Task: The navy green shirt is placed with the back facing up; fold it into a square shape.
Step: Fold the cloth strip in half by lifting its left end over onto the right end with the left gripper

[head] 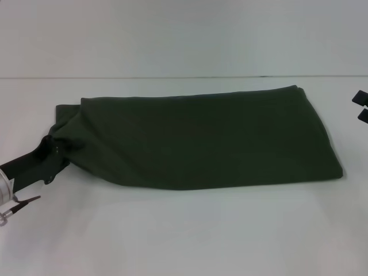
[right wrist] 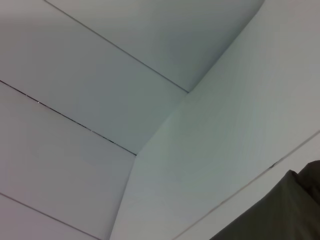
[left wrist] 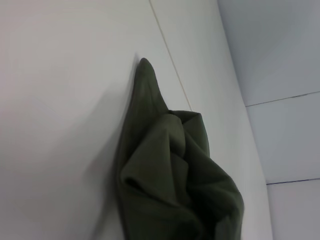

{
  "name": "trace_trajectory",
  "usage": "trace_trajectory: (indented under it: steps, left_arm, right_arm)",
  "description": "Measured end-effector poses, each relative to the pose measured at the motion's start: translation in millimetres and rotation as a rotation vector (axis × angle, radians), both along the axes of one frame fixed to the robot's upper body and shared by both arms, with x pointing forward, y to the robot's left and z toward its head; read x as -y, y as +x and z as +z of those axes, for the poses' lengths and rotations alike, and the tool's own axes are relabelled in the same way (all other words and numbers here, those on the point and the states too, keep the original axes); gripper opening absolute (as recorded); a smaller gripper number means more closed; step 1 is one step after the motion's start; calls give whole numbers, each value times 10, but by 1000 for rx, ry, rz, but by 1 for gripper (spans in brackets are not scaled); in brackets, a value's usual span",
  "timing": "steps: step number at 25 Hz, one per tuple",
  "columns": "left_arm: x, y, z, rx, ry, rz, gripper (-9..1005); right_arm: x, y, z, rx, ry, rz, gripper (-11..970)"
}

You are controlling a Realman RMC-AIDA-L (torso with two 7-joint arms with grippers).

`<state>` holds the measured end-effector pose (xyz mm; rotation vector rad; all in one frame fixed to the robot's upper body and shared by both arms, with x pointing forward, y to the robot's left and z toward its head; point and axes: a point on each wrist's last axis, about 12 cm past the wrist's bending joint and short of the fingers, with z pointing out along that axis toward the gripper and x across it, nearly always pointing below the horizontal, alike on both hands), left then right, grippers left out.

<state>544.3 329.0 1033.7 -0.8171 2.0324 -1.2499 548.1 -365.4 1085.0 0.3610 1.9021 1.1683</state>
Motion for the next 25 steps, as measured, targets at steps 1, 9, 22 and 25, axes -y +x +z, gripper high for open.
trace_trajectory:
  steps: [1, 9, 22, 25]
  left_arm:
    - [-1, -1, 0, 0, 1, -1, 234]
    - [-40, -34, -3, 19, 21, -5, 55]
    - [-544, -196, -28, -1, 94, 166, 7]
    - [-630, -201, -28, -10, 116, 198, 6]
  right_arm:
    - [-1, 2, 1, 0, 0, 0, 759]
    - [-5, 12, 8, 4, 4, -4, 759]
    - [40, -23, -6, 3, 22, -33, 758]
    - [65, -30, -13, 1, 25, -41, 758]
